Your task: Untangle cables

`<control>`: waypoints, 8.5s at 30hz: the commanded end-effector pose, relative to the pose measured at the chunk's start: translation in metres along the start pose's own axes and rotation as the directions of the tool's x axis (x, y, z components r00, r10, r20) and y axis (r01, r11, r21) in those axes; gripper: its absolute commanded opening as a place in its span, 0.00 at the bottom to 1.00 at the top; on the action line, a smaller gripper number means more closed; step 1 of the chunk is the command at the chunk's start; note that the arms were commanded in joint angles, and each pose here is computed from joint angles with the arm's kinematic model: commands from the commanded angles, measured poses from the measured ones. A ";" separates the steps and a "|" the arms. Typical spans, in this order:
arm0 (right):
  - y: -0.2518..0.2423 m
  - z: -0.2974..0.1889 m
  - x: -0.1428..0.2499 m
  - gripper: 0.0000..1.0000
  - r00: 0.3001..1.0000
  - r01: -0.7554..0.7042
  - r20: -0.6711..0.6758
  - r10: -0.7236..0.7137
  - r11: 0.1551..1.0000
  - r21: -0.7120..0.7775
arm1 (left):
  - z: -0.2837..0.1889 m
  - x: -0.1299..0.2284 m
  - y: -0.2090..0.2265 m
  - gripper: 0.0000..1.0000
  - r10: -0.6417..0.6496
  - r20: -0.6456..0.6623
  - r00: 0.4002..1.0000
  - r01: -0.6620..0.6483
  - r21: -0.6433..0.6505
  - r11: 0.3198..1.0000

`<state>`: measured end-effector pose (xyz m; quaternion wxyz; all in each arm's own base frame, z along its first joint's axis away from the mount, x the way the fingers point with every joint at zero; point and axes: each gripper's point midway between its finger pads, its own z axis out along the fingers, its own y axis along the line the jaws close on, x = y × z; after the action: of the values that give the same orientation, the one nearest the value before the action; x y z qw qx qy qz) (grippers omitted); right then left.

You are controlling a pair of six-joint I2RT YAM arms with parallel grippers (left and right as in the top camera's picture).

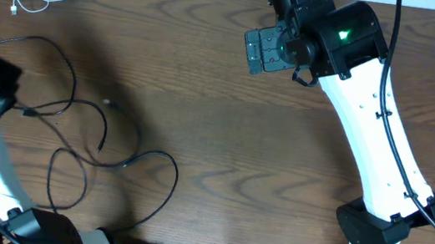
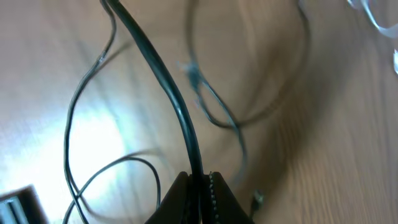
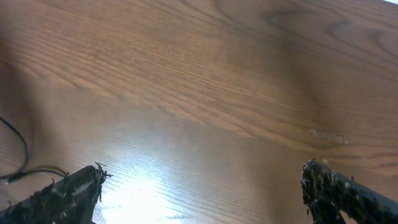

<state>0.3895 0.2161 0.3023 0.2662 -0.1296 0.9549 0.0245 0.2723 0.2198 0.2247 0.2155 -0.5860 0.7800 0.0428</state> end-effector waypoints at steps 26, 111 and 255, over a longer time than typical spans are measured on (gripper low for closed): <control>-0.001 0.005 0.005 0.99 0.999 0.020 -0.025 -0.020 1.000 0.018 | 0.108 -0.095 0.120 0.08 -0.275 0.132 0.952 0.300 -0.252 0.920; 0.009 0.063 0.020 0.99 0.995 0.023 -0.094 -0.023 1.000 -0.002 | 0.173 0.071 0.260 0.76 -0.821 0.016 0.570 0.728 -0.473 0.496; 0.022 0.063 0.024 0.99 0.993 -0.014 -0.118 0.006 0.997 -0.072 | 0.192 0.028 0.004 0.13 -0.067 -0.147 0.987 0.042 -0.164 0.986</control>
<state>0.3948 0.2377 0.2408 0.2125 -0.1419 0.9656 0.0491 0.3265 0.2475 0.0306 0.1034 -0.6152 0.7814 0.0147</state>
